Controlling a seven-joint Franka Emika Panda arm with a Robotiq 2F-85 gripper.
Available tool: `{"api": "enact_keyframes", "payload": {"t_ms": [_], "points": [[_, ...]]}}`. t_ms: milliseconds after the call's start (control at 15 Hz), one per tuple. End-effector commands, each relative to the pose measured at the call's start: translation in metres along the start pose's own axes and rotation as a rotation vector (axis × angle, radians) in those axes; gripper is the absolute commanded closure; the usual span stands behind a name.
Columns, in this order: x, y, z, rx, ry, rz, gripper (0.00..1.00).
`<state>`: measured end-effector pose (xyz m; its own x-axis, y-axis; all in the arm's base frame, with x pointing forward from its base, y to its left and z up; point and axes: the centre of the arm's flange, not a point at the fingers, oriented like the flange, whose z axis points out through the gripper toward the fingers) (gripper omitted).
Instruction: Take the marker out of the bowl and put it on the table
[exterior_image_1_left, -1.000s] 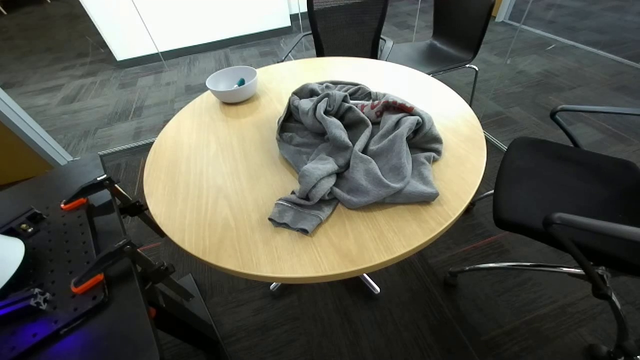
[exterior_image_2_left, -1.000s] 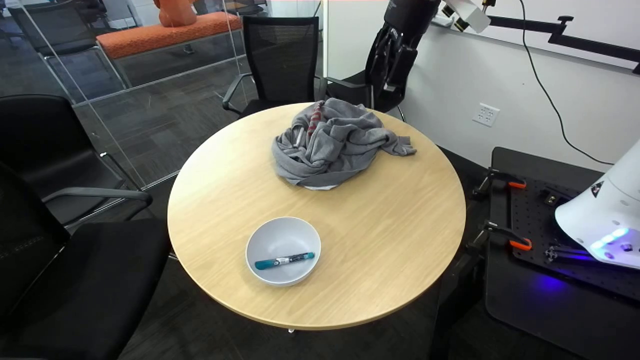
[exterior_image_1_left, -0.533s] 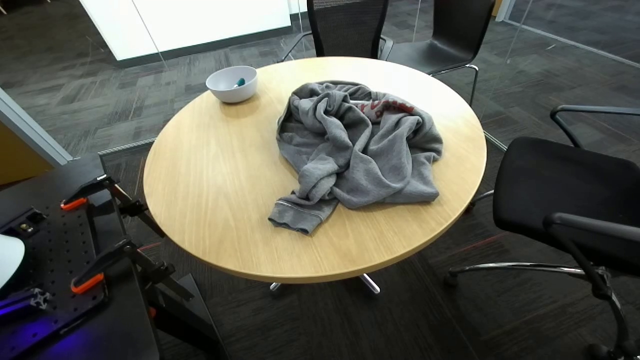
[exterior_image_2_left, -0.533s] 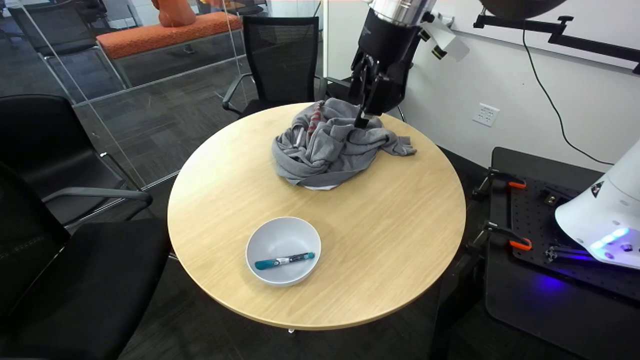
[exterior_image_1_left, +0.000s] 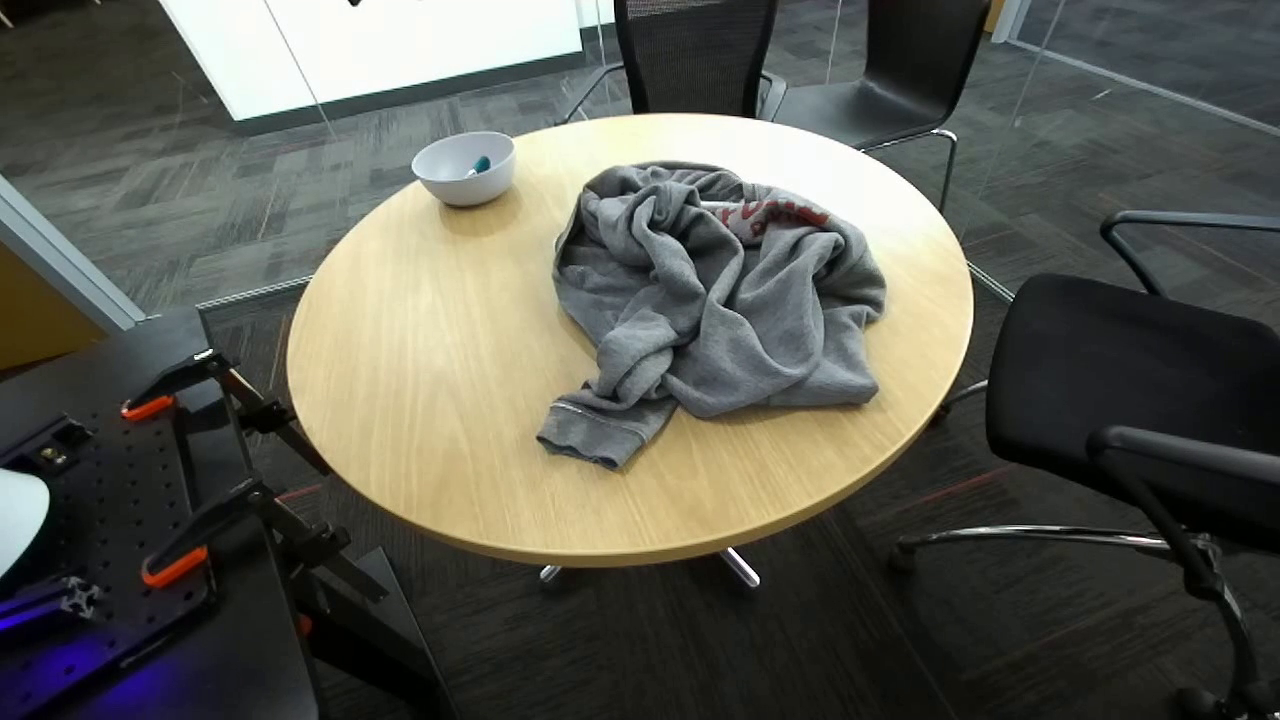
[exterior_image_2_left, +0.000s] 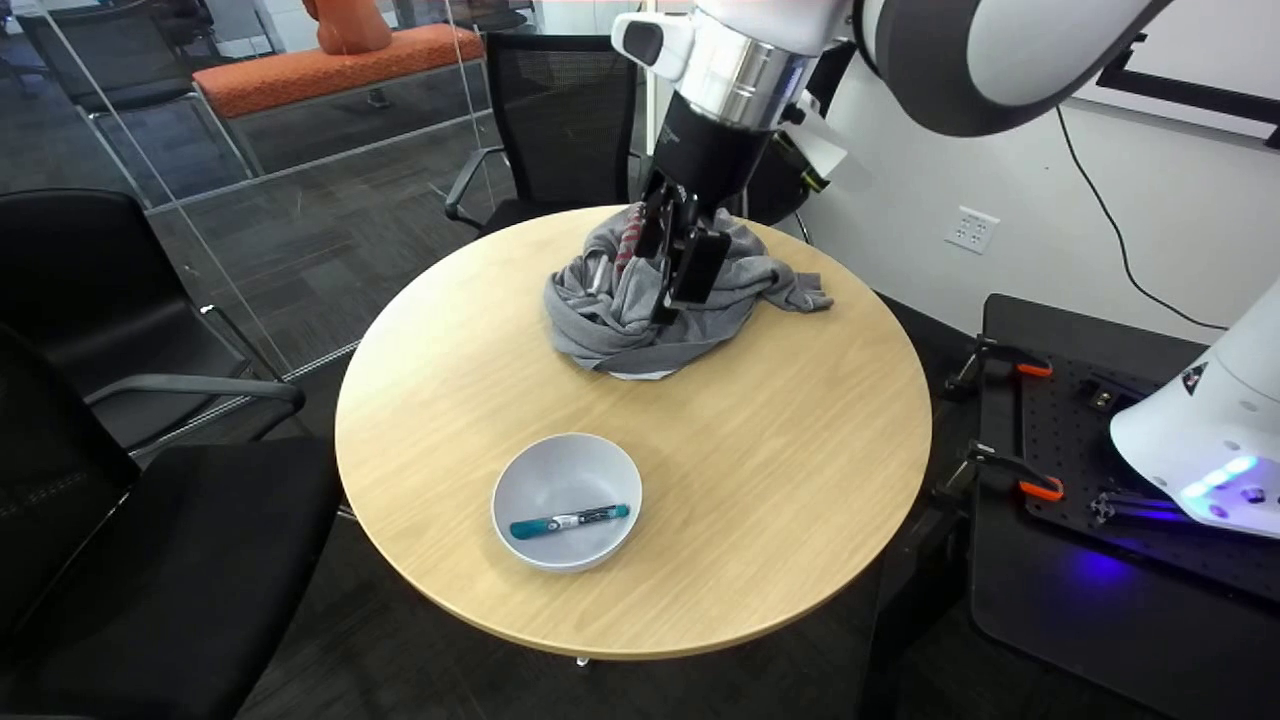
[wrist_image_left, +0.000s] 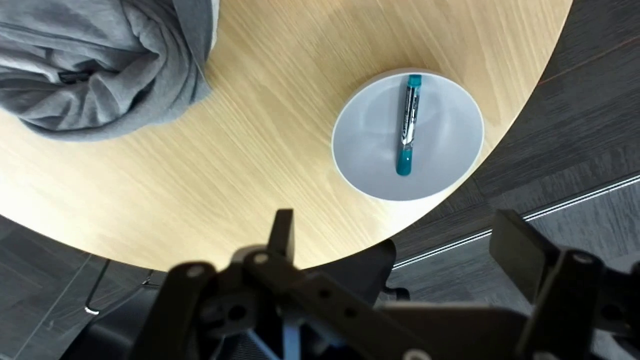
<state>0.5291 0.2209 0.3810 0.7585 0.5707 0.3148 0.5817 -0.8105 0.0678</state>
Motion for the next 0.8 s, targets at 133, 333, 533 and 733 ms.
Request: {"api": "enact_keyframes", "payload": {"t_ms": [133, 333, 533, 733], "points": [[0.019, -0.023, 0.038, 0.033, 0.076, -0.002, 0.0], [0.013, -0.038, 0.062, 0.044, 0.078, -0.023, 0.0], [0.005, -0.051, 0.089, 0.056, 0.052, -0.041, 0.0], [-0.002, -0.059, 0.115, 0.062, 0.016, -0.056, 0.0]]}}
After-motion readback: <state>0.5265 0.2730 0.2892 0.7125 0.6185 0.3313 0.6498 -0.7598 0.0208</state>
